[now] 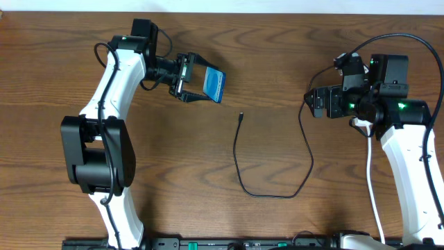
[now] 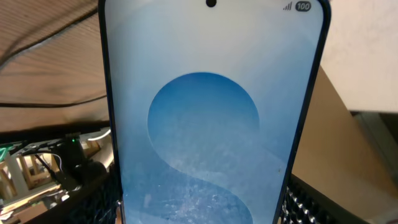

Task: Plug charger to phone and switch on socket
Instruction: 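Lift the phone upright with the left gripper and hold it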

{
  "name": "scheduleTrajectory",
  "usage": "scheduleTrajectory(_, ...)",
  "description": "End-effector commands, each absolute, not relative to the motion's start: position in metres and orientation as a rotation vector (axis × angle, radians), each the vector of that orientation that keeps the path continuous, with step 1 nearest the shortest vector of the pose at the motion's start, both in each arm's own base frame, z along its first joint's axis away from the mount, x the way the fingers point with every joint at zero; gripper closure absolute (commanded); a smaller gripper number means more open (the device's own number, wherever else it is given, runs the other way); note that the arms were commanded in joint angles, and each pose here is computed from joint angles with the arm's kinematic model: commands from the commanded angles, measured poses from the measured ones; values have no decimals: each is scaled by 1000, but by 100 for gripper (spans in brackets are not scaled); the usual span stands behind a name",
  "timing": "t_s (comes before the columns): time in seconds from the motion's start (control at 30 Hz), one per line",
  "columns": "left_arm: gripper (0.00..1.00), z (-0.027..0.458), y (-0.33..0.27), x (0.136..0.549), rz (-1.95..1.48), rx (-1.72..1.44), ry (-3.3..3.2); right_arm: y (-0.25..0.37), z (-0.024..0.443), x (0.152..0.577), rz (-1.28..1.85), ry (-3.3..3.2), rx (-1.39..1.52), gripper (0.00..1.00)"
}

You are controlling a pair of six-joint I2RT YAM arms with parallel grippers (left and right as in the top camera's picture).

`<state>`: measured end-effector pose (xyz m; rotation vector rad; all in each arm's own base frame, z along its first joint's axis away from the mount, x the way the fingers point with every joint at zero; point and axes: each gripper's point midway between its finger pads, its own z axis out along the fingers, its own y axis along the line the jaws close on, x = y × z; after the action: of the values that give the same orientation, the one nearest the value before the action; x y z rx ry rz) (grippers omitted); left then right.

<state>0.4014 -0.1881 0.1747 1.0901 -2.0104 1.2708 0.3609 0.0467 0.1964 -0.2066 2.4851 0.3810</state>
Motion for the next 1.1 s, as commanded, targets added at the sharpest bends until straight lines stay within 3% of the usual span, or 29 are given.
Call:
scheduleTrajectory(0.0, 48, 177, -183, 401, 1228, 1157, -2046, 46, 206, 365, 374, 2460, -202, 1)
scheduleTrajectory(1.07, 48, 179, -184, 397, 1159, 1256, -1913, 46, 206, 365, 374, 2459, -202, 1)
